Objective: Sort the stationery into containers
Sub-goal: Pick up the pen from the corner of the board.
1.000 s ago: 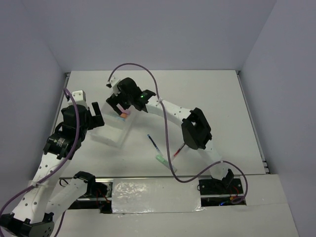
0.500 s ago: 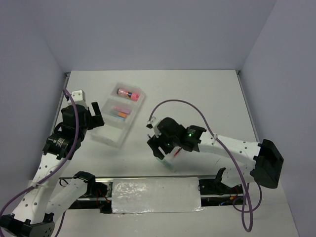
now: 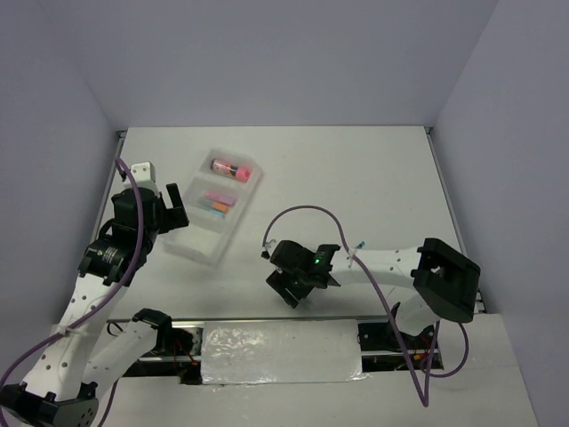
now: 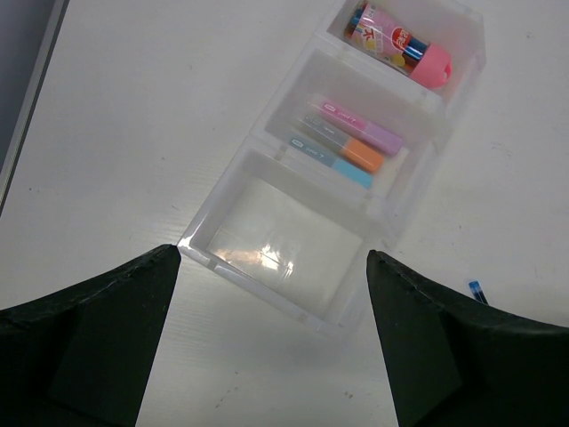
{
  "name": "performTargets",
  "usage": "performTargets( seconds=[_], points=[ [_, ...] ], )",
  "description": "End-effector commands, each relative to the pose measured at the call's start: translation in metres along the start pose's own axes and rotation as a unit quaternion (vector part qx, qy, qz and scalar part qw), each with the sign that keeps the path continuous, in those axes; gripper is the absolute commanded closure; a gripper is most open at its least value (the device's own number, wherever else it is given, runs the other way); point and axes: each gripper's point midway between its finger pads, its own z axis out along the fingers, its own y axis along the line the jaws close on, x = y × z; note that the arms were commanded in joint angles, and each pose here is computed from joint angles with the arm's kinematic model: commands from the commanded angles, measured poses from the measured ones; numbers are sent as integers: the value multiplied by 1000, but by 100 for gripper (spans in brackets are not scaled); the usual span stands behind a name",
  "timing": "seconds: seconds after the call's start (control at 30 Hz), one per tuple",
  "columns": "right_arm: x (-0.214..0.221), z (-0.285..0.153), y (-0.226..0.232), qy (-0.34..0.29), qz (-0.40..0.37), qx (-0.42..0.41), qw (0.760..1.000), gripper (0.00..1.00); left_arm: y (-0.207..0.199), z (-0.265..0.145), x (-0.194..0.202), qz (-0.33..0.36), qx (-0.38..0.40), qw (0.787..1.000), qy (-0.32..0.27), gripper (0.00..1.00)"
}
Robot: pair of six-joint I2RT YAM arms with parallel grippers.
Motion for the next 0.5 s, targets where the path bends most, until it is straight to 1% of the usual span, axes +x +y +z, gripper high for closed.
performTargets(
  seconds=[0.0, 0.03, 0.1, 0.13, 0.2, 0.23, 0.27, 0.33, 0.4, 0.43, 0.47],
  points=[
    [-7, 10, -5, -16, 2, 21, 1000, 31, -2, 2, -8, 1, 6, 1000, -14, 1],
    [-7, 13, -5, -15, 3, 22, 1000, 32, -2, 2, -8, 1, 5, 1000, -15, 1],
    [-6, 16, -2, -8, 2, 14, 1000, 42, -2, 2, -8, 1, 6, 1000, -14, 1],
    [-5, 20, 1, -4, 2, 8, 1000, 52, -2, 2, -9, 0, 6, 1000, -15, 1],
    [-2, 22, 12, 4, -5, -11, 1000, 61, -2, 2, -8, 0, 5, 1000, -14, 1],
    [-3, 22, 15, 6, -7, -15, 1000, 70, -2, 2, -8, 0, 4, 1000, -13, 1],
    [-2, 21, 24, 8, -17, -25, 1000, 74, -2, 3, -8, 0, 5, 1000, -15, 1],
    [-6, 15, 33, 9, -24, -34, 999, 99, -2, 3, -8, 1, 5, 1000, -14, 1],
    [-12, 5, 46, -2, -40, -52, 998, 99, -2, 3, -7, 1, 5, 1000, -12, 1],
    [-24, -2, 54, -20, -47, -67, 996, 99, -3, 3, -8, 1, 6, 1000, -13, 1],
    [-35, -17, 66, -45, -62, -100, 992, 98, -3, 3, -7, 1, 7, 1000, -13, 1]
  ],
)
